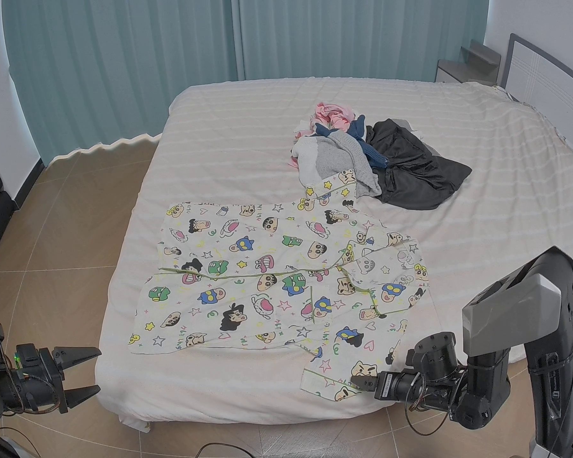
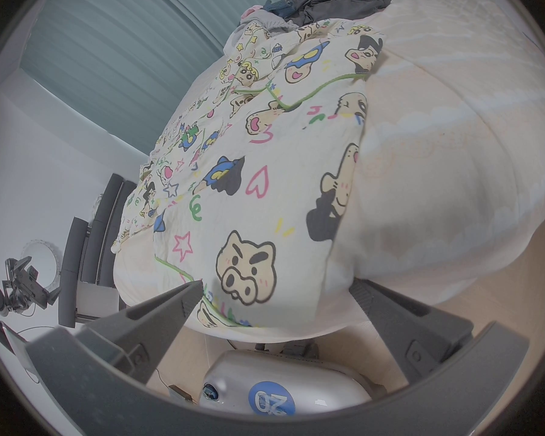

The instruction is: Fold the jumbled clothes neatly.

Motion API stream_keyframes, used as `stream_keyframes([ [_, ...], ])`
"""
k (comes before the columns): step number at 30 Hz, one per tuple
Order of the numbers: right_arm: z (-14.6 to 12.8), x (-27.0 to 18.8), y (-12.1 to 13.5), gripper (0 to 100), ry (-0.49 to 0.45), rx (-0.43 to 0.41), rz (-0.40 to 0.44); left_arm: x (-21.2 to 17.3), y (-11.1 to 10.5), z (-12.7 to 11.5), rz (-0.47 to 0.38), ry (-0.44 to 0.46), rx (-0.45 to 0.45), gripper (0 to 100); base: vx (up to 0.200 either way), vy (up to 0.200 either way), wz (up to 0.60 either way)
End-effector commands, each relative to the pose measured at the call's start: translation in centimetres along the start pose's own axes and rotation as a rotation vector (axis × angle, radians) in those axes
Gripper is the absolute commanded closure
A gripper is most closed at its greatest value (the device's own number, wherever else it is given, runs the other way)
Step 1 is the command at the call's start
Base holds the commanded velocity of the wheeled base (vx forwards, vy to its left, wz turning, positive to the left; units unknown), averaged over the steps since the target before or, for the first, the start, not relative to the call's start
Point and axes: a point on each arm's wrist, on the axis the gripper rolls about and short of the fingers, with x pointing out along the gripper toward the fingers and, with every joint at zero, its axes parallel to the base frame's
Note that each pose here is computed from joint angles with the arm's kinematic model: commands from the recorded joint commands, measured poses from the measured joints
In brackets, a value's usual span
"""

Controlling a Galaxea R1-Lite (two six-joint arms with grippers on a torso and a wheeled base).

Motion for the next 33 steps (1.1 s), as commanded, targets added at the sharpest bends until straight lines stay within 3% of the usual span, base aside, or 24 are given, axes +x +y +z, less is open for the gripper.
stream_keyframes([
  [1, 0.0, 0.0, 0.4, 0, -0.004, -0.008, 0.021, 0.0, 0.0, 0.0, 0.001, 0.001, -0.003, 0, 0.0, 0.0, 0.0],
  [6, -0.4, -0.9, 0.8, 0, 0.023, -0.02, 0.041, 0.0, 0.1, 0.0, 0.002, 0.0, -0.005, 0, 0.0, 0.0, 0.0],
  [9, -1.1, -3.2, 1.9, 0, 0.108, -0.046, 0.146, 0.0, 0.1, 0.0, 0.002, 0.0, -0.005, 0, 0.0, 0.0, 0.0],
  [11, -1.3, -3.3, 2.4, 0, 0.117, -0.056, 0.172, 0.0, 0.1, 0.0, 0.002, 0.0, -0.005, 0, 0.0, 0.0, 0.0],
  [26, -0.6, -0.5, -0.1, 0, 0.057, -0.026, 0.04, 0.0, 0.1, 0.0, 0.002, 0.0, -0.005, 0, 0.0, 0.0, 0.0],
  [33, 0.1, 0.7, 0.5, 0, 0.011, -0.028, 0.066, 0.0, 0.1, 0.0, 0.002, 0.0, -0.005, 0, 0.0, 0.0, 0.0],
])
